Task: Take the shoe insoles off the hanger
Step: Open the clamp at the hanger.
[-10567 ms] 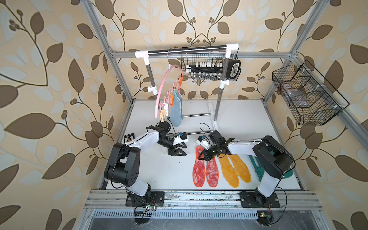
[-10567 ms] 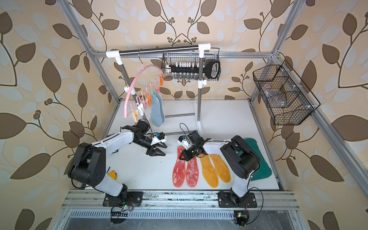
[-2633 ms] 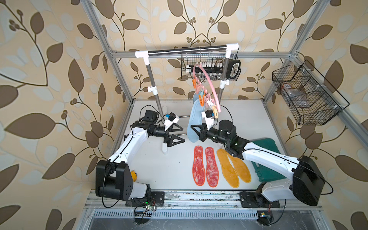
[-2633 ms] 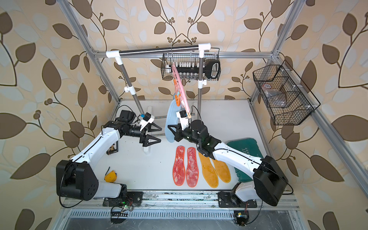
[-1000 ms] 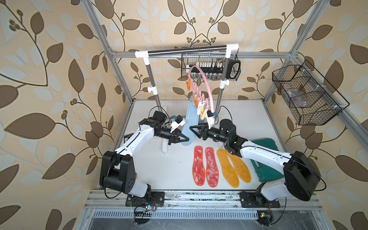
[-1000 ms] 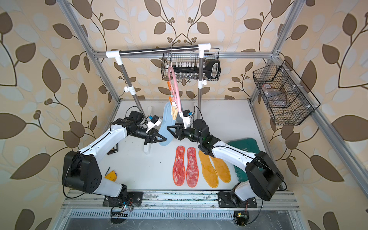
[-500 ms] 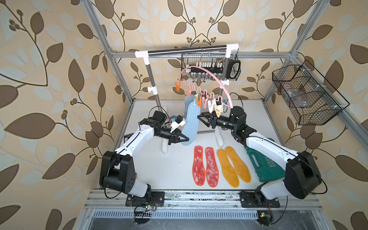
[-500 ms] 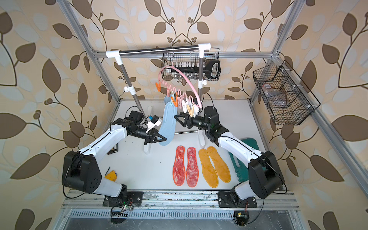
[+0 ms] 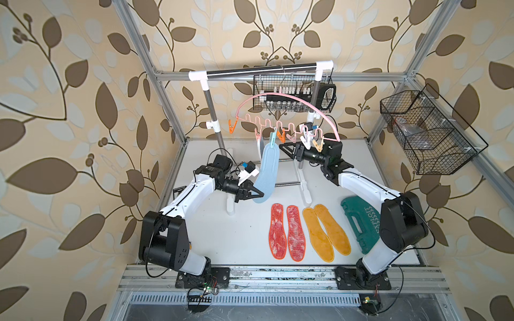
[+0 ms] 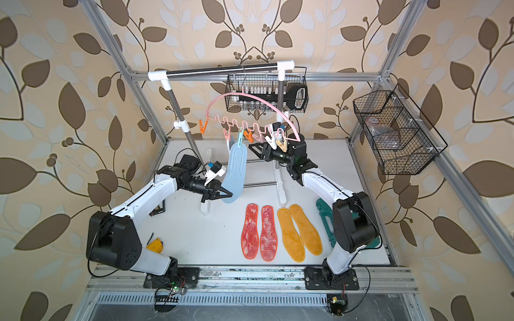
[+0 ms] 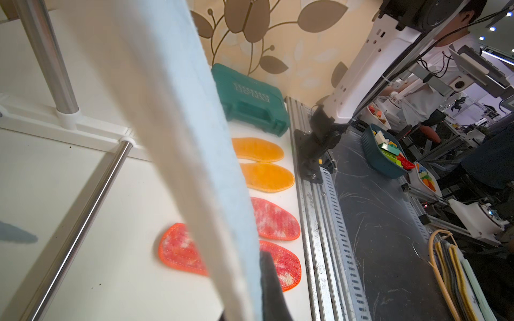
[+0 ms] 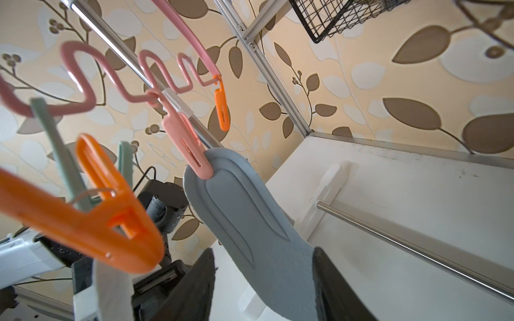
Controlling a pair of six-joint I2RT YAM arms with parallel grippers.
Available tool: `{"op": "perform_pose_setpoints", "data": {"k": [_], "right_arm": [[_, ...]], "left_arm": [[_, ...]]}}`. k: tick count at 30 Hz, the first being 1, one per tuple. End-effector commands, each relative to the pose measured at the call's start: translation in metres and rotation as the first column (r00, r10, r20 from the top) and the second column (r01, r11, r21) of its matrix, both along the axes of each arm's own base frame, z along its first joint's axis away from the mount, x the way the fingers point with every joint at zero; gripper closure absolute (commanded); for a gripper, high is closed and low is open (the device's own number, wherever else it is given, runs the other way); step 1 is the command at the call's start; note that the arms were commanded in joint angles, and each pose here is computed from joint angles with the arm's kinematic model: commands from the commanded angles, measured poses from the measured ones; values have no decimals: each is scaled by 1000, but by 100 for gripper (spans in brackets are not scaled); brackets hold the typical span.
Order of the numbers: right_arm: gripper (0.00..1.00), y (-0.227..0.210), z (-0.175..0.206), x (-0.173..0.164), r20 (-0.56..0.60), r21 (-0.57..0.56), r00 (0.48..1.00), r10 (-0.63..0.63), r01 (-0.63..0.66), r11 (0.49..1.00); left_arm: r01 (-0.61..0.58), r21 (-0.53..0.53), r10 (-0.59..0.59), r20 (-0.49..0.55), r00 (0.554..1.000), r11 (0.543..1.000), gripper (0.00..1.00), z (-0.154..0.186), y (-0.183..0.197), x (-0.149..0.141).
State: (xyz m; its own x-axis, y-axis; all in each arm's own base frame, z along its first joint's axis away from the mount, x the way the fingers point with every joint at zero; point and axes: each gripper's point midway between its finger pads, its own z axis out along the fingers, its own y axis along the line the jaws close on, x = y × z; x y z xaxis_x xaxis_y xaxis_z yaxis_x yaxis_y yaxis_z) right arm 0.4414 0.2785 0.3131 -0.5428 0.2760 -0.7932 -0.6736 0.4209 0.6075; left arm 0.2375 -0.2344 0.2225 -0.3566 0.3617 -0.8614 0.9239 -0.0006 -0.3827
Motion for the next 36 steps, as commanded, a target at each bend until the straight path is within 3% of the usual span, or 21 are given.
{"op": "perform_pose_setpoints", "data": {"k": [1, 8, 21, 36], "right_arm": [[46, 6, 25, 3, 47, 63, 997, 68, -71, 995], [47, 16, 38, 7, 127, 105, 982, 139, -152, 983], [47, 28, 58, -16, 227, 139, 919, 322, -357, 923], [48, 58, 74, -31, 205, 161, 884, 420, -453, 877]], "left_arm": [[6, 26, -6, 22, 1000, 1000, 100, 2, 2, -7], [-25, 65, 22, 41, 999, 998, 100, -3, 3, 1], [-105, 100, 94, 102, 990, 989, 100, -2, 20, 12], [-175, 127, 159, 130, 979, 976, 100, -3, 35, 26]]}}
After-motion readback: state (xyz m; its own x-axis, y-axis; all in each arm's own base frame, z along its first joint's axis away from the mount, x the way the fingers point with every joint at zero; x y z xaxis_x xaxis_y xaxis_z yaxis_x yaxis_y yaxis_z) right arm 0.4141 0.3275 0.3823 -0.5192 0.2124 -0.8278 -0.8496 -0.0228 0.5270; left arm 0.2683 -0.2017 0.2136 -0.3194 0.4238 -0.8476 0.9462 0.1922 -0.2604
